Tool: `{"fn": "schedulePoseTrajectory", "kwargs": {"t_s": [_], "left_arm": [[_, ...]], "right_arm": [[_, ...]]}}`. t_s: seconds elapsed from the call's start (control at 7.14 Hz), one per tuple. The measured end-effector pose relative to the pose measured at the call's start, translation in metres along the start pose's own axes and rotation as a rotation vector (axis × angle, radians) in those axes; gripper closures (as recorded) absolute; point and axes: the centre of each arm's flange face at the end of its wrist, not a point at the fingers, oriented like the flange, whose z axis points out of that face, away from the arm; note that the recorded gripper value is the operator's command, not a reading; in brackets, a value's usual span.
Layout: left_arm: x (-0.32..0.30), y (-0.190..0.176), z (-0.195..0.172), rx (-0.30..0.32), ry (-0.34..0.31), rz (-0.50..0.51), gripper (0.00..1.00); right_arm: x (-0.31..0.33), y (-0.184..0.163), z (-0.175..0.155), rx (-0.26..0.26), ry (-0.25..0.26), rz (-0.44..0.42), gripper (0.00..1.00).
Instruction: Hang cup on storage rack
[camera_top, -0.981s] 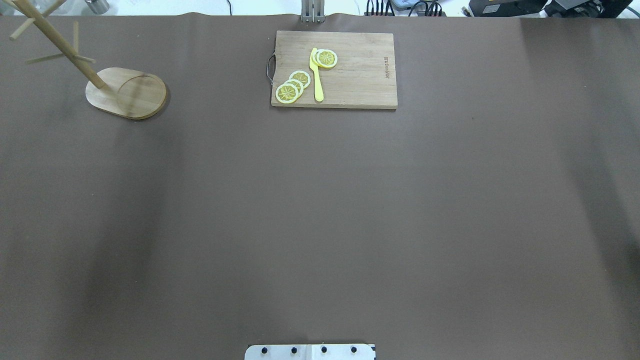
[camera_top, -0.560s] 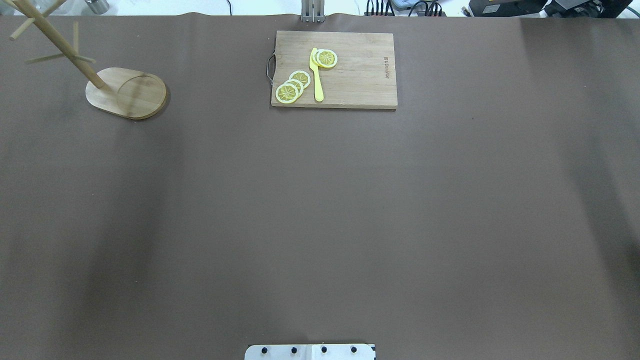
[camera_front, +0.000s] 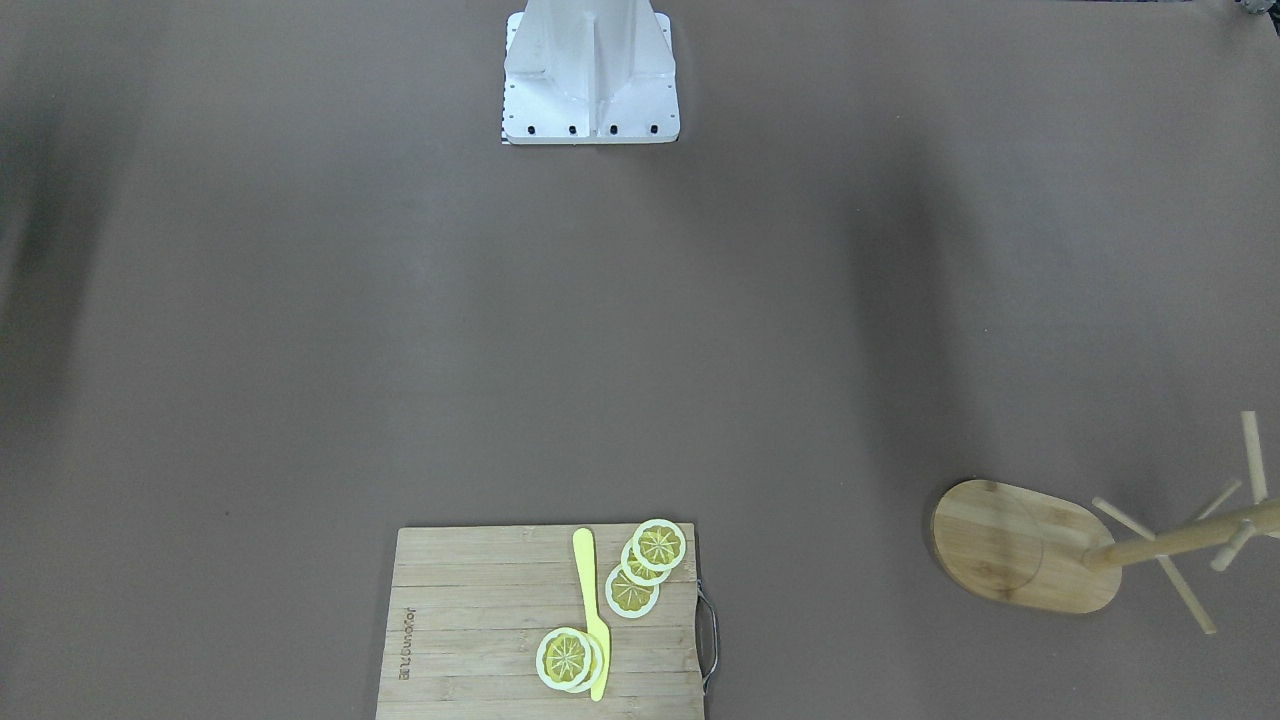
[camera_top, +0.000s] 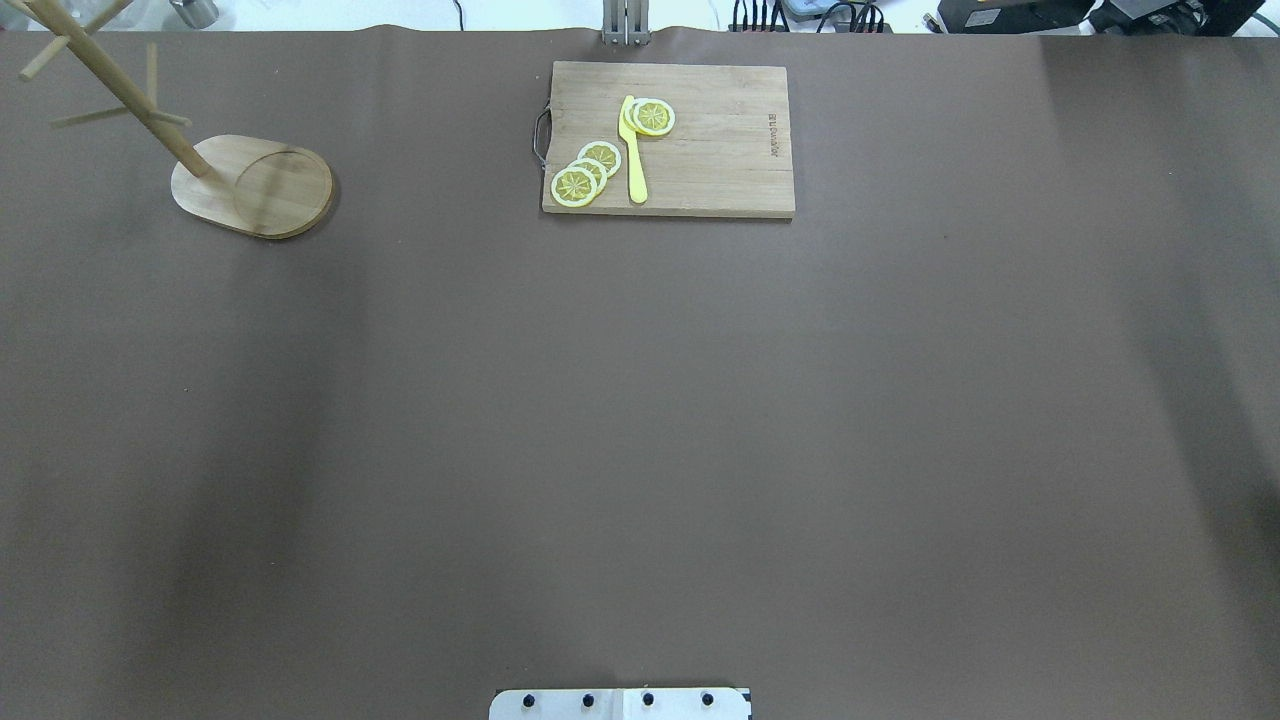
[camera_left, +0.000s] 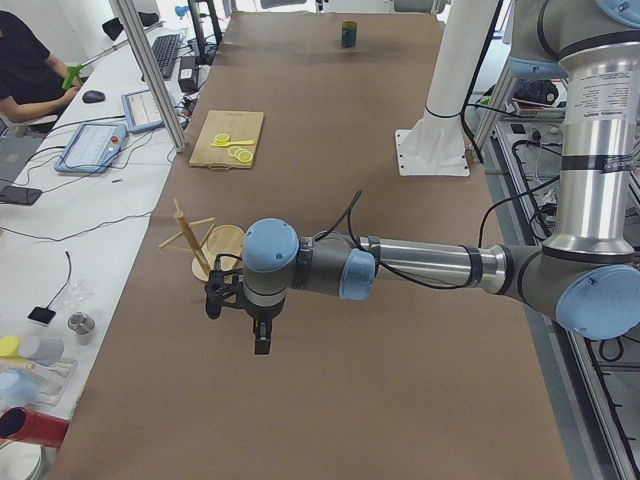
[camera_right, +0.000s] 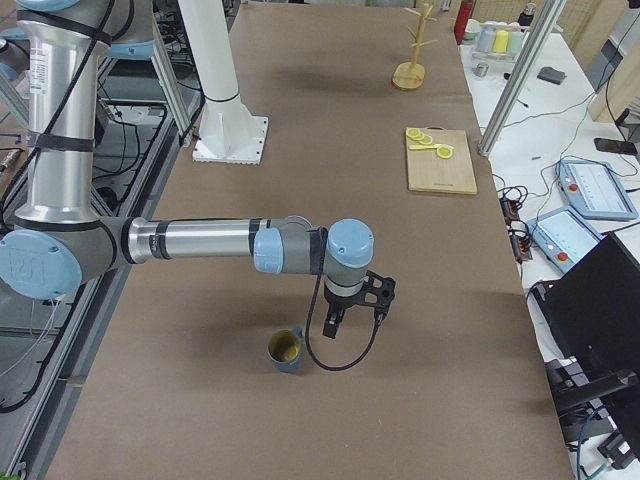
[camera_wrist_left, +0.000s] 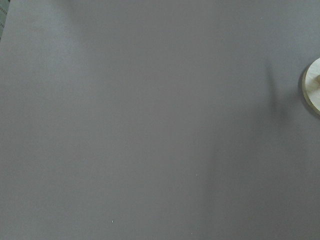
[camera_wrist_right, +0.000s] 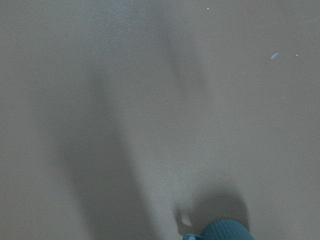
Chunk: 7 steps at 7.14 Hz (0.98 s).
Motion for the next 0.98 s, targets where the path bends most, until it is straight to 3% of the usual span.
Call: {"fn": "schedulePoseTrajectory", "kwargs": {"t_s": [0.56,0.98], "left_arm": [[0.004,0.000,-0.004,0.008,0.003,0.006,0.02],[0.006,0.000,-0.007,0.012,0.004,0.010,0.02]], "right_arm": [[0.074,0.063,0.038,-0.055,0.013,0.105,0.00],[0.117,0.084,0.074,-0.062,0.013,0.123,0.00]]}}
